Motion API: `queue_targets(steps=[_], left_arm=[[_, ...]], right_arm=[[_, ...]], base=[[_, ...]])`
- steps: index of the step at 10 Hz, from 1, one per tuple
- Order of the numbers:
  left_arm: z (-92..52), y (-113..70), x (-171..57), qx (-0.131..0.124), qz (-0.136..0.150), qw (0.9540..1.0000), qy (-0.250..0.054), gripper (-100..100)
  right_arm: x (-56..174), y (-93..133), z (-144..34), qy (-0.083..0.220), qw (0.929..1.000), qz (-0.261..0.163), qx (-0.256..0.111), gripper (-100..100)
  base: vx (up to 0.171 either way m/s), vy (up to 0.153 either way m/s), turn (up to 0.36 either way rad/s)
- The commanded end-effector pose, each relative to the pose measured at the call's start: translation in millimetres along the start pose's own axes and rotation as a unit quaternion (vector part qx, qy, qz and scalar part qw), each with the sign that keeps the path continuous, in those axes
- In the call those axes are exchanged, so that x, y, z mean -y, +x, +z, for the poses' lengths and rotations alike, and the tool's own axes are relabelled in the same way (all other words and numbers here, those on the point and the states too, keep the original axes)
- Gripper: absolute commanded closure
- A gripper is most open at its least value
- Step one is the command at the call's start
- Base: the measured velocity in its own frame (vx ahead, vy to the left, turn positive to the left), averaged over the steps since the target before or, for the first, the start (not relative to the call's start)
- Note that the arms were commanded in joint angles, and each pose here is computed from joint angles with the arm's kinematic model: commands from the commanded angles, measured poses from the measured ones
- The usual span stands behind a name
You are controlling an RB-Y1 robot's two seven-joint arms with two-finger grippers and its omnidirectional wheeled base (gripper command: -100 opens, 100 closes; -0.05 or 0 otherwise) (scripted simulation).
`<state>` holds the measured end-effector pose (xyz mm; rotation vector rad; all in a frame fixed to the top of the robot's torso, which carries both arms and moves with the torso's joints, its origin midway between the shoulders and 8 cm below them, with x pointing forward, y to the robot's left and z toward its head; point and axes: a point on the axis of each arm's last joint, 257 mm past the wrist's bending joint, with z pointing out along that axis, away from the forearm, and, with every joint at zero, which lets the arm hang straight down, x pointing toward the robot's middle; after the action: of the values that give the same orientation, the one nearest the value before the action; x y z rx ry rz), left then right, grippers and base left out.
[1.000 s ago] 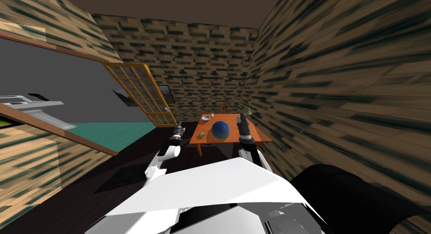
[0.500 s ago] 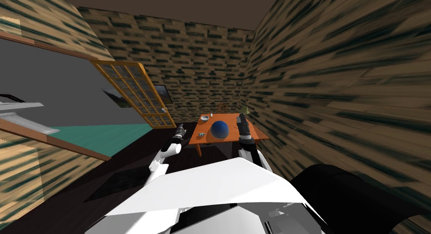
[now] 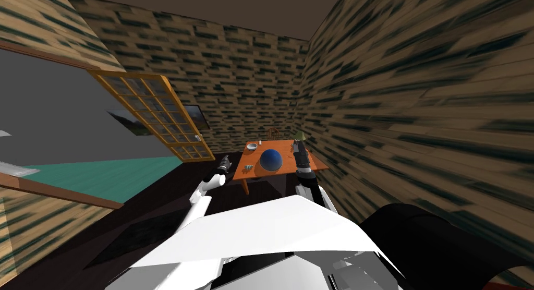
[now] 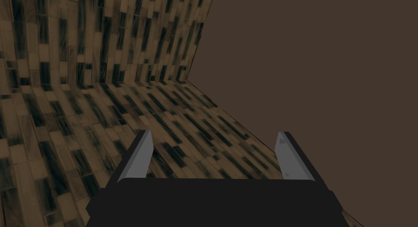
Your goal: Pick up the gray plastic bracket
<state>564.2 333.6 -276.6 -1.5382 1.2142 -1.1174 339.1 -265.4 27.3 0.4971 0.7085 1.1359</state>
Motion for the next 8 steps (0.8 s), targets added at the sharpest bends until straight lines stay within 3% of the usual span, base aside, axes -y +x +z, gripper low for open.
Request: queue_targets(steps=[1,3,4,5,6,8], left_arm=[[8.7,-2.2,-14,0.004,-0.004,0.9995,-0.031,-100],[8.2,-9.4,-40,0.011,-0.005,0.9983,-0.058,-100],[17.2,-10.8,-41,0.013,-0.008,0.9969,-0.077,-100],[16.1,-14.7,-55,0.017,-0.009,0.9957,-0.091,-100],[24.8,-15.9,-52,0.018,-0.010,0.9943,-0.104,-100],[21.5,-22.6,-77,0.025,-0.012,0.9910,-0.131,-100]], right_arm=[[0,0,0.0,0.000,1.0000,0.000,0.000,0],[0,0,0.0,0.000,1.0000,0.000,0.000,0],[0,0,0.0,0.000,1.0000,0.000,0.000,0],[0,0,0.0,0.000,1.0000,0.000,0.000,0],[0,0,0.0,0.000,1.0000,0.000,0.000,0],[0,0,0.0,0.000,1.0000,0.000,0.000,0]], base=[[-0.011,0.036,-0.161],[-0.007,0.021,-0.048],[-0.001,0.015,-0.187],[-0.002,0.026,-0.102],[-0.008,0.033,-0.180],[-0.001,0.023,-0.057]])
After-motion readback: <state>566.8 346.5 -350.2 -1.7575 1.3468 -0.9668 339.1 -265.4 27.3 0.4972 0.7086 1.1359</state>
